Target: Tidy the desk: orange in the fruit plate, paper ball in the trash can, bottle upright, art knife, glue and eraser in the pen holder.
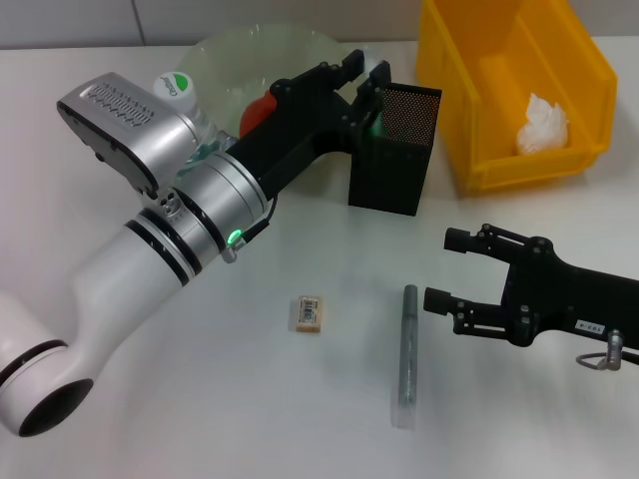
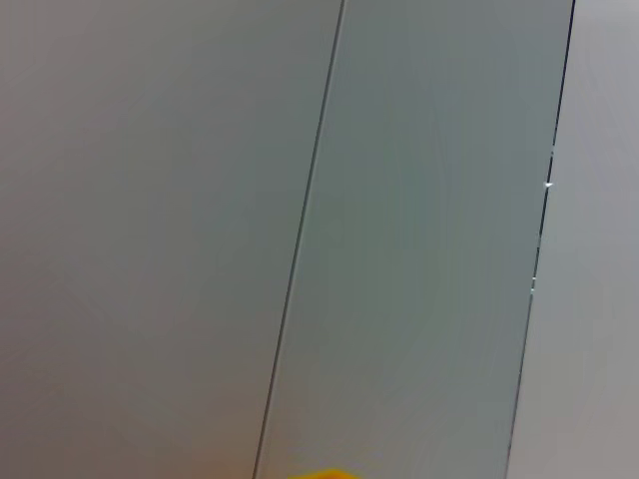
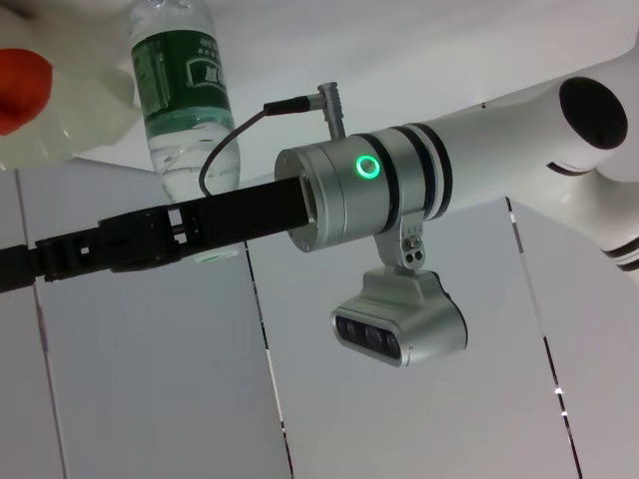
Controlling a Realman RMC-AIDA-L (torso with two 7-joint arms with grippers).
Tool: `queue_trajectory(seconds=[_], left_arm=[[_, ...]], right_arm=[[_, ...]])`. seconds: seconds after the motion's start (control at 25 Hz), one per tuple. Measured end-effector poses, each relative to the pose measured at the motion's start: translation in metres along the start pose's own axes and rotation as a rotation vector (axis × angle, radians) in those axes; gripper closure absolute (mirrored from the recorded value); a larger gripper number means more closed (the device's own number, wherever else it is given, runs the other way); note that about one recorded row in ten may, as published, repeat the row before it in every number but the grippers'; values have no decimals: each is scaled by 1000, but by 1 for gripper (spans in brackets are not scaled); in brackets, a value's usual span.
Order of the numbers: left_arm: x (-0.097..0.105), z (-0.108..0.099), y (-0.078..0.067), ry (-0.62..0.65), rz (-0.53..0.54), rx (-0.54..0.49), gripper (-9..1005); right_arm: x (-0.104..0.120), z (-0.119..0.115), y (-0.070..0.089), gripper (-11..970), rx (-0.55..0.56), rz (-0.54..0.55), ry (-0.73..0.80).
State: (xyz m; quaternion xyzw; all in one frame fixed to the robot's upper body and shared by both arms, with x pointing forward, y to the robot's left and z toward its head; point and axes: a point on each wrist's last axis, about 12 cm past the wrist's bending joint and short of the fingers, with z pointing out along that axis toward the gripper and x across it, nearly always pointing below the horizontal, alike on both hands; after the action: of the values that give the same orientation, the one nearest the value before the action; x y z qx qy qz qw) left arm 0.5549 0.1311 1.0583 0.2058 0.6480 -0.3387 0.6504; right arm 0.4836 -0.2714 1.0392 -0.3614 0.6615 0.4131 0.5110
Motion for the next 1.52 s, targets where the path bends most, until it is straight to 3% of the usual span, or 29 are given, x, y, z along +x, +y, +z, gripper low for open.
queue_trajectory(seconds=[0.08, 0.32, 0.44, 0.64, 0.96, 1.16, 1.36, 1.48, 1.52], left_arm=[[0, 0, 0, 1, 1, 1, 805], [0, 1, -3, 5, 11, 28, 609], [0, 1, -4, 8, 12, 39, 373], [0, 0, -3, 8, -10, 37, 195], [-1, -4, -2, -4, -28, 45, 195], [-2, -12, 1, 6, -49, 124, 195], [-6, -37, 6, -26, -66, 234, 195], [-6, -37, 6, -26, -66, 234, 195], [-9, -62, 15, -41, -104, 290, 195]], right_arm=[[0, 0, 0, 172, 1, 0, -1], [1, 0, 1, 172, 1, 4, -3], [1, 0, 1, 173, 1, 6, -3], [2, -1, 2, 173, 2, 8, -1], [2, -1, 2, 174, 2, 7, -1], [2, -1, 1, 174, 2, 5, -2], [0, 0, 0, 174, 0, 0, -3], [-1, 1, -1, 175, 1, -3, -4], [-1, 1, -1, 175, 1, -5, -4]])
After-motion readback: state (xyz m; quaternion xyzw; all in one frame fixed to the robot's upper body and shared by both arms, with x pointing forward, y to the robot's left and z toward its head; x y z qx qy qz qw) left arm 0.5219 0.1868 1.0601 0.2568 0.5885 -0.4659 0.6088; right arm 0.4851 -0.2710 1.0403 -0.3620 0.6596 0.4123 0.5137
